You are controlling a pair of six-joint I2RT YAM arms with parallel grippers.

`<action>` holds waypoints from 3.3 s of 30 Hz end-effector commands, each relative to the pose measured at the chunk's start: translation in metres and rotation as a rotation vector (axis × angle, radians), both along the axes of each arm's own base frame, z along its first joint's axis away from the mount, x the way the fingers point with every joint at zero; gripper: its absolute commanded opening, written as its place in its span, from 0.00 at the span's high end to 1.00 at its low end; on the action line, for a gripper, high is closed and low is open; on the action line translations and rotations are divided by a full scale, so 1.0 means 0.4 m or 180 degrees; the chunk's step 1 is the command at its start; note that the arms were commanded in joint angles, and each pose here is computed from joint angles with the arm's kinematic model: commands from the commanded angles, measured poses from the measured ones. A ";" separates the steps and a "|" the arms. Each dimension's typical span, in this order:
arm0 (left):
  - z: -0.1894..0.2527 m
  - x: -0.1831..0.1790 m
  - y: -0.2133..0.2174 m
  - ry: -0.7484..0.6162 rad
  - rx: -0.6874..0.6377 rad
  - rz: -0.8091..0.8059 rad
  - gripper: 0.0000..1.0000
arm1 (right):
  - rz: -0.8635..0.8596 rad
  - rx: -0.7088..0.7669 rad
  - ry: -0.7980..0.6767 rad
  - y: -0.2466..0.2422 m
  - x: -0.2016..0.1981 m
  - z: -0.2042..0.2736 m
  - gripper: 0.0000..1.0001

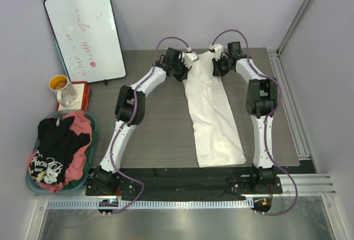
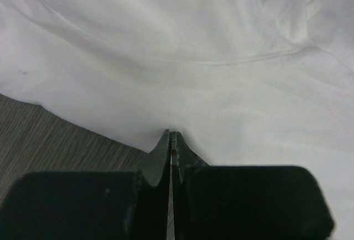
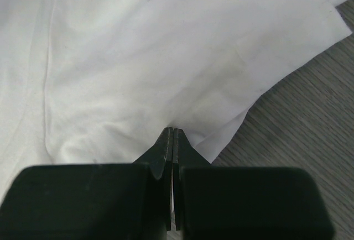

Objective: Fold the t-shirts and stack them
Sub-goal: Grab the bottom of the folded rectangular tshirt with both arms

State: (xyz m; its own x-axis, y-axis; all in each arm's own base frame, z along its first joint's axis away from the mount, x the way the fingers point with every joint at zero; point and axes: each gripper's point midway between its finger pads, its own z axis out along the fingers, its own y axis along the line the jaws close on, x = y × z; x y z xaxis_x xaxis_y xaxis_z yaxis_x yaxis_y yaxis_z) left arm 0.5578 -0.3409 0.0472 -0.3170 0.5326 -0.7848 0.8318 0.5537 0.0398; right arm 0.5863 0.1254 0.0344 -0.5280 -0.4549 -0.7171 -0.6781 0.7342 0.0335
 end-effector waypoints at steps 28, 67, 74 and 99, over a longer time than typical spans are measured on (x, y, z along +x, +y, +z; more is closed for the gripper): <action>0.144 0.066 0.013 -0.0683 0.0165 0.0447 1.00 | -0.0293 -0.0280 -0.0272 -0.107 0.017 0.104 0.84; 0.221 -0.657 -0.039 0.0051 0.0039 -0.3069 1.00 | 0.2112 -0.1065 -0.0374 -0.169 -0.709 0.148 0.99; 0.148 -0.660 -0.085 0.0462 0.0054 -0.3072 1.00 | 0.2247 -0.0428 0.0131 -0.111 -0.764 0.126 0.99; 0.016 -0.474 -0.107 0.0054 0.0530 -0.1905 1.00 | 0.2291 -0.0496 0.0042 -0.112 -0.666 0.121 0.99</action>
State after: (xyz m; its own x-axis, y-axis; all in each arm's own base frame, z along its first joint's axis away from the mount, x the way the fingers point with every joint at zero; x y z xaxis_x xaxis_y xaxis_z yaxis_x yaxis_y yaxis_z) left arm 0.3564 -0.3699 0.0337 0.0521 0.7802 -0.6233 0.9985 -0.0515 0.0189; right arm 0.3110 0.0762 0.0756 -0.1064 -0.7961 -0.5958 -0.9916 0.1294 0.0042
